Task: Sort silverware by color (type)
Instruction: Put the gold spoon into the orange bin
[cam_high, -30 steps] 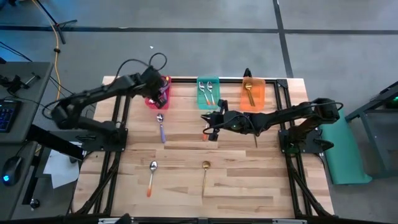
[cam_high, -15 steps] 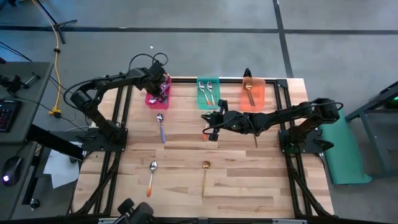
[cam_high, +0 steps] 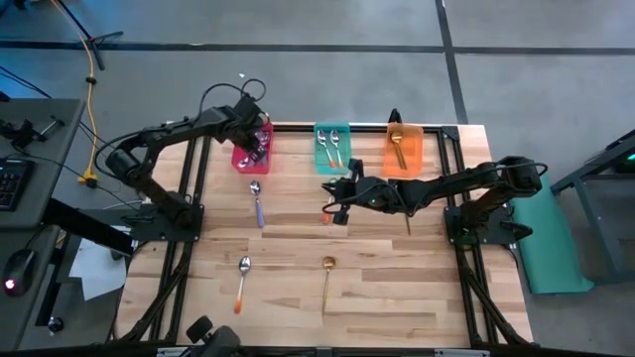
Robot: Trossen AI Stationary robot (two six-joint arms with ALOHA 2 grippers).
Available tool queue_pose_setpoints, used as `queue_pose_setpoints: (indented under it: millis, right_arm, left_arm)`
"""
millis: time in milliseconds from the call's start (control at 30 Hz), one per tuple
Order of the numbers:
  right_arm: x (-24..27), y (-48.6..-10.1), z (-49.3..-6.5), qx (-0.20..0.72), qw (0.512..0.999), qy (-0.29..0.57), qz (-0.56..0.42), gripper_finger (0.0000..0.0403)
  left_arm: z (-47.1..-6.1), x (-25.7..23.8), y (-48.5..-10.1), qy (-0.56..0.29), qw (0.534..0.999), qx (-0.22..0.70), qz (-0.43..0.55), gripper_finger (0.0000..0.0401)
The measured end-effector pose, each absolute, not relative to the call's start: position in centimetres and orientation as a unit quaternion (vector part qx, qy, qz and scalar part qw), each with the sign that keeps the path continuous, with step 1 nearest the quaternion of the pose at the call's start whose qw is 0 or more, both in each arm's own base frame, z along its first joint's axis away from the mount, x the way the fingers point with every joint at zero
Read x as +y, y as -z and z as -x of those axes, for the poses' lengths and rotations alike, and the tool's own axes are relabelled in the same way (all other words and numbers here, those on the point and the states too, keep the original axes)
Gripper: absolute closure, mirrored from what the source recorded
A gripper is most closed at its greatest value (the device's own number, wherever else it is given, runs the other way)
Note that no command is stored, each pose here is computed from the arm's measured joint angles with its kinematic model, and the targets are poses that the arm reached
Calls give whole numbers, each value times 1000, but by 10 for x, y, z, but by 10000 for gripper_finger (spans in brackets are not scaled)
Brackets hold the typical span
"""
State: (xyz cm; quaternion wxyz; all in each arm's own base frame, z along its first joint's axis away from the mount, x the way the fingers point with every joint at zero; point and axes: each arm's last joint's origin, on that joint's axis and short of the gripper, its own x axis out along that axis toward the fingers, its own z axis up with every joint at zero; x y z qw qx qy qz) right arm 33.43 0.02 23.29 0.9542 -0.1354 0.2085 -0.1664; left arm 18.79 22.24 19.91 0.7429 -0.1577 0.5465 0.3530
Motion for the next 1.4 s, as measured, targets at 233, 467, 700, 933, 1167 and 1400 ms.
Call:
queue_pose_setpoints:
  millis: [233, 467, 700, 933, 1167, 1400]
  right_arm:
    - [10, -219, -327, 267, 948, 166, 55, 403]
    - [55, -203, -318, 325, 940, 95, -51, 392]
    - [106, -176, -315, 357, 926, 63, -104, 316]
    - [120, -144, -321, 372, 912, 82, -153, 239]
    - [112, -126, -330, 379, 904, 92, -174, 222]
    - [104, -119, -336, 387, 896, 89, -198, 223]
  left_arm:
    - [-187, 191, -225, -353, 799, 474, 109, 367]
    - [-181, 138, -230, -333, 869, 360, 73, 382]
    - [-172, 88, -207, -250, 931, 259, 52, 382]
    - [-161, 57, -176, -170, 960, 216, 58, 382]
    - [-155, 43, -156, -139, 967, 205, 53, 382]
    - [-155, 39, -154, -131, 969, 199, 59, 382]
